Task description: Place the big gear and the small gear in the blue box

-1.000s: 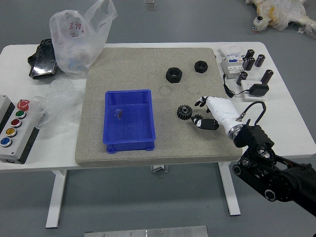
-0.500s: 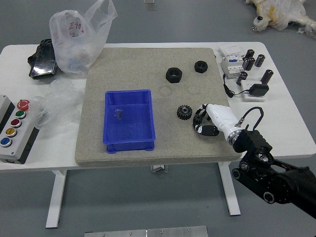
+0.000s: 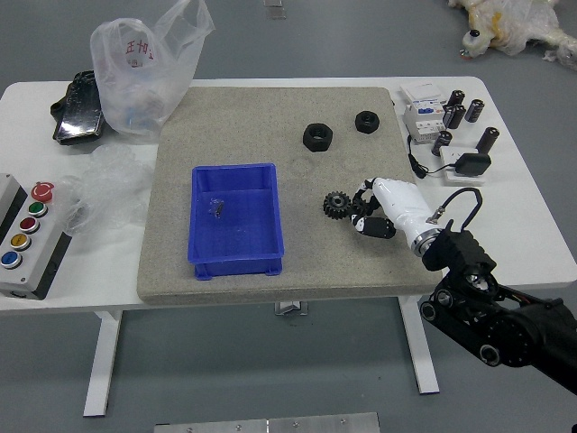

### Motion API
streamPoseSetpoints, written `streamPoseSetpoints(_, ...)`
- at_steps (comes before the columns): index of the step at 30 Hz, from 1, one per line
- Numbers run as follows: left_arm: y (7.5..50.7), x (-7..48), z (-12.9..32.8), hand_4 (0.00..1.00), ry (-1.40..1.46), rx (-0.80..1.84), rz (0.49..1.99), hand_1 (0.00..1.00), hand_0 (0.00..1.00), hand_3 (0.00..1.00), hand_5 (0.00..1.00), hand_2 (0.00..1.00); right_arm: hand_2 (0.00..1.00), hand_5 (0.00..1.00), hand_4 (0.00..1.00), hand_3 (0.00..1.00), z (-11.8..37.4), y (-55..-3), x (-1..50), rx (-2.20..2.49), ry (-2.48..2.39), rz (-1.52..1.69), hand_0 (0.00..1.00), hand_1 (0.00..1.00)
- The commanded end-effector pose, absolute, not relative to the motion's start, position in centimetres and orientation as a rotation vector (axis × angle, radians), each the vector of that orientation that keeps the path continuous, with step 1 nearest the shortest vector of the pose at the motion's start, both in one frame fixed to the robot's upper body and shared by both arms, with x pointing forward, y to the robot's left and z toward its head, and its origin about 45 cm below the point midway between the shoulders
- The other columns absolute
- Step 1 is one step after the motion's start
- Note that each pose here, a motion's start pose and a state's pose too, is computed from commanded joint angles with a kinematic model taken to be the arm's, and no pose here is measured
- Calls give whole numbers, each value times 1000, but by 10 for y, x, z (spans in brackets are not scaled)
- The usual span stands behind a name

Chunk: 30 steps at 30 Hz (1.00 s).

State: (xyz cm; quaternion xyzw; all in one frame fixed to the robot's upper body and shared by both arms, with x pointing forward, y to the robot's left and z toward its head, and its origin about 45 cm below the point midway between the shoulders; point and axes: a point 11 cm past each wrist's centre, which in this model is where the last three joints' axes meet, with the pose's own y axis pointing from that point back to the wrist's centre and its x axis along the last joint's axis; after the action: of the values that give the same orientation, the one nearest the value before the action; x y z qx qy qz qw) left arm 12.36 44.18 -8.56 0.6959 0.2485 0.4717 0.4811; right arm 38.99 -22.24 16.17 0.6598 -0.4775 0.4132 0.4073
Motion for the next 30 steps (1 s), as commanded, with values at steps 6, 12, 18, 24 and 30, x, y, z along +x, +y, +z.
streamPoseSetpoints(6,443,124,-85,747,605,1700,1149,711,750,811,562,693,339,55,198,346,209,-163,391,1784,-1197,1200,356,461)
streamPoseSetpoints(12,441,124,-86,748,606,1699,1142,709,750,810,567,692,344,51,205,352,223,-84,366,1927,-1064,1340,361,465)
streamPoseSetpoints(18,442,124,-85,748,608,1704,1140,709,750,809,572,691,543,121,289,525,204,-46,346,1968,-903,1377,396,557)
streamPoseSetpoints(24,443,122,-85,749,611,1711,1140,708,750,807,577,691,719,213,392,665,195,-44,346,1936,-850,1377,441,686)
streamPoseSetpoints(30,444,121,-85,750,618,1716,1138,708,750,808,578,692,859,294,734,897,192,-46,348,1920,-846,1356,480,779)
